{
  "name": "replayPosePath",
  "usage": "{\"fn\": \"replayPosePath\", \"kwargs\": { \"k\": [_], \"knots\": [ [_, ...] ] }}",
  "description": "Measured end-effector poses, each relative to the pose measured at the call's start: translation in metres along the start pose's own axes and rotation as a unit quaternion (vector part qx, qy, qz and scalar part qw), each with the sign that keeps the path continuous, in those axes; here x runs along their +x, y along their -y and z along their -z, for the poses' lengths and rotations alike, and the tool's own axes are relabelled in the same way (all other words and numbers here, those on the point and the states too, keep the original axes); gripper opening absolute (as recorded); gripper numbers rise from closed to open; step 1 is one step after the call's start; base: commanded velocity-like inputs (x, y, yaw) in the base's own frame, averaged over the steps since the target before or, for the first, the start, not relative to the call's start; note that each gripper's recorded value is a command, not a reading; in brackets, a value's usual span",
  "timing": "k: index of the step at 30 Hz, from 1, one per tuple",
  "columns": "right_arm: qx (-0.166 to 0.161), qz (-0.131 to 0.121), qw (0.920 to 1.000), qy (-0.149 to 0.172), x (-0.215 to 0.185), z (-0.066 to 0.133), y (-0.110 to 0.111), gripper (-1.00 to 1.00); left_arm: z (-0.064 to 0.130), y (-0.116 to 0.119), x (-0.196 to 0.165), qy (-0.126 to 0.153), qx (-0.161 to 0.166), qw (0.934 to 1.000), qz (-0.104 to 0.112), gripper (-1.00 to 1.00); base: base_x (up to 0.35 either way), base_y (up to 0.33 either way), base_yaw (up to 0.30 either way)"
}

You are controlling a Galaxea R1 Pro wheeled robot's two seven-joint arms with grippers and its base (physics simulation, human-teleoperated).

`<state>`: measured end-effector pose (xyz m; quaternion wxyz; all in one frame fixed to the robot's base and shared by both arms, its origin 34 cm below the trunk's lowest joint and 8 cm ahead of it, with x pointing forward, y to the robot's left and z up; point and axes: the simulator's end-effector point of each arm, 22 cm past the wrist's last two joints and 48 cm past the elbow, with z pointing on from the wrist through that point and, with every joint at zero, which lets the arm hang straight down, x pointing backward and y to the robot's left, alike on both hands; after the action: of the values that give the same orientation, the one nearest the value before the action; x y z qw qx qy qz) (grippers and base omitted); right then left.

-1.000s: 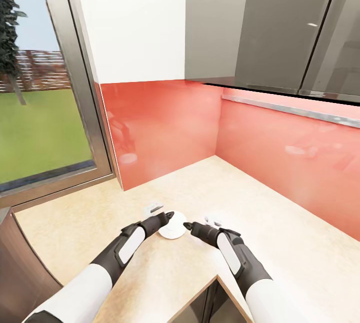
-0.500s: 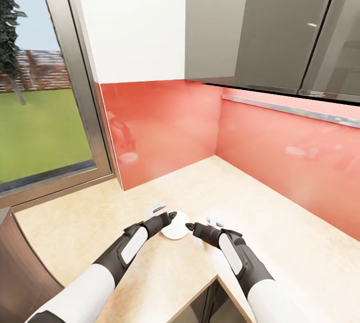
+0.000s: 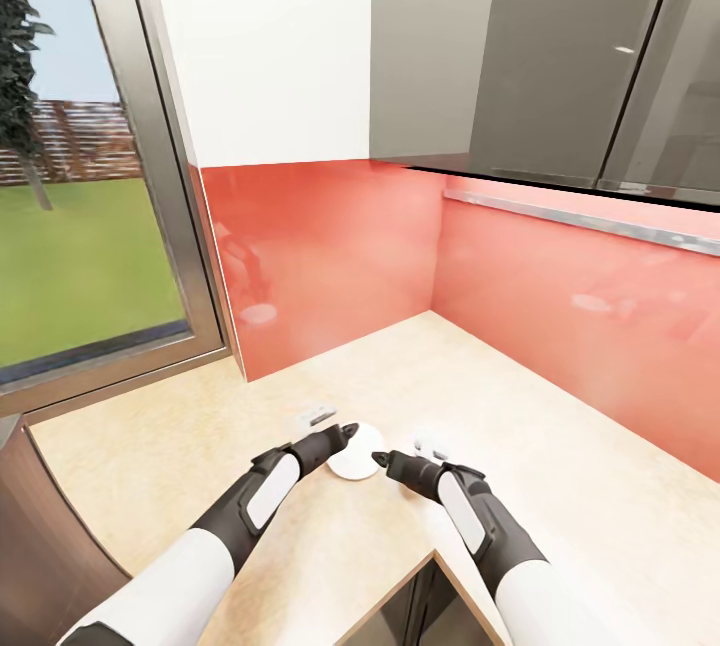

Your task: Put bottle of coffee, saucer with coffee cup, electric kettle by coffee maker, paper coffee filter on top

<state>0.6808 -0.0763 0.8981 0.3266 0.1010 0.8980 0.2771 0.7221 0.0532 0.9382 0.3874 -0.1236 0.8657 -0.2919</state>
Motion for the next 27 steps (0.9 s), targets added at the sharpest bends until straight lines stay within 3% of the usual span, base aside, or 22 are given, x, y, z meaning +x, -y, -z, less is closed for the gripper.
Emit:
{"fn": "replayPosePath", "kwargs": {
  "k": [27],
  "knots": [
    [0.000, 0.003, 1.0000, 0.006, -0.001, -0.002, -0.002, 1.00, -0.003, 0.020, 0.009, -0.007, 0.015, 0.9999, 0.005, 1.00, 0.000, 0.000, 0.000]
  ]
}}
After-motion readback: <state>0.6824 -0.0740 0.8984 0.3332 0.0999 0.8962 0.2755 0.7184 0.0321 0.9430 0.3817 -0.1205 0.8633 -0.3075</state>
